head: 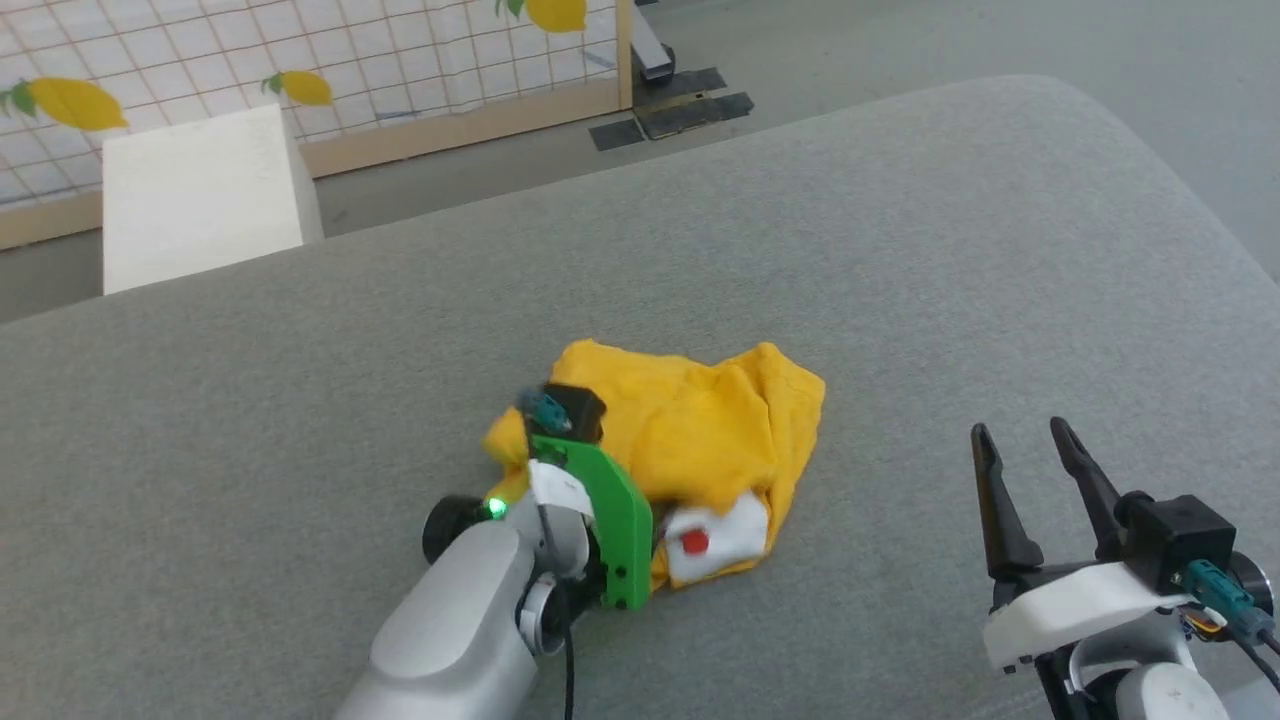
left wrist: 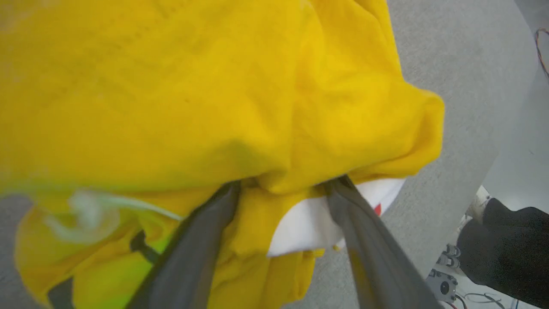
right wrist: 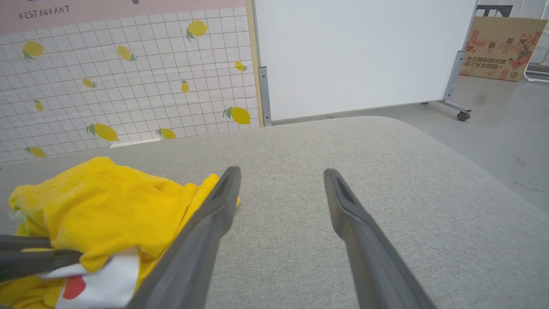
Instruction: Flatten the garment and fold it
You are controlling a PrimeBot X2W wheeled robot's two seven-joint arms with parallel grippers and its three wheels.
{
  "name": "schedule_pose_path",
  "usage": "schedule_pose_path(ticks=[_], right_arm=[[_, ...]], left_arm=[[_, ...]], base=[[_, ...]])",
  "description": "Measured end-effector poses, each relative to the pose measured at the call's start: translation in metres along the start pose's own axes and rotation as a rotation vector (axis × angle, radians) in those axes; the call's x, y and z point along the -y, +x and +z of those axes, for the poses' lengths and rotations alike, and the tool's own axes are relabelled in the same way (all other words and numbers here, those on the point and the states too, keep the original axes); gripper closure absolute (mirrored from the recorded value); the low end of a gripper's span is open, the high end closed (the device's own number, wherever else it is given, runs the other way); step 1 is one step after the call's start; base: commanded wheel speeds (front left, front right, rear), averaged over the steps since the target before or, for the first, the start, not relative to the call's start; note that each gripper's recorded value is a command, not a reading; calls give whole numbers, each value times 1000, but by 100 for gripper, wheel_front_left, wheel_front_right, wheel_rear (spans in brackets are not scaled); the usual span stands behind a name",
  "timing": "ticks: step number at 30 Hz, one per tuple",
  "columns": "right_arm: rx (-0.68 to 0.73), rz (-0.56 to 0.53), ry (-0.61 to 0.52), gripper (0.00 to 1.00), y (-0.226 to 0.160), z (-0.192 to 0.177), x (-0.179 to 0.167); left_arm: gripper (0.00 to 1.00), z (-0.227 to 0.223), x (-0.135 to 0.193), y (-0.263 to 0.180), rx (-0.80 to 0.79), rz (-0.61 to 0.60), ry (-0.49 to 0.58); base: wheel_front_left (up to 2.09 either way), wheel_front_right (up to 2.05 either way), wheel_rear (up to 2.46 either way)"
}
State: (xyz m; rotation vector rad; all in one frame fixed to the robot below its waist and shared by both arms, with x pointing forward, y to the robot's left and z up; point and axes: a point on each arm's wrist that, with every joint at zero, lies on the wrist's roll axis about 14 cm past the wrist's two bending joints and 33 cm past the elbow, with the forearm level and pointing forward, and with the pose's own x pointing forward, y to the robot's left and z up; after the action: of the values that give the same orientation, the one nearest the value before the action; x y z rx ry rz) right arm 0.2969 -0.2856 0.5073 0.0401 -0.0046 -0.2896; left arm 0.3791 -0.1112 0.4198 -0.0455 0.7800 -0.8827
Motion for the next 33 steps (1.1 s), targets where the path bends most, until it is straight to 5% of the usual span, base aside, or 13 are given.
schedule_pose_path(ticks=[6, 11, 24, 33], right_arm=[[8, 44, 4, 0, 6, 3, -14], [25, 90, -1, 0, 12, 9, -28], [46, 207, -10, 0, 26, 19, -67], [-53, 284, -14, 0, 29, 0, -94]], left_arm=[[0, 102, -9, -50, 590, 20, -13], [0, 122, -46, -107, 885, 166, 4], [0, 65, -125, -212, 1010, 561, -17], [0, 31, -137, -231, 994, 656, -57]], base=[[0, 0, 0], [0, 0, 0], [0, 0, 0], [0, 0, 0]])
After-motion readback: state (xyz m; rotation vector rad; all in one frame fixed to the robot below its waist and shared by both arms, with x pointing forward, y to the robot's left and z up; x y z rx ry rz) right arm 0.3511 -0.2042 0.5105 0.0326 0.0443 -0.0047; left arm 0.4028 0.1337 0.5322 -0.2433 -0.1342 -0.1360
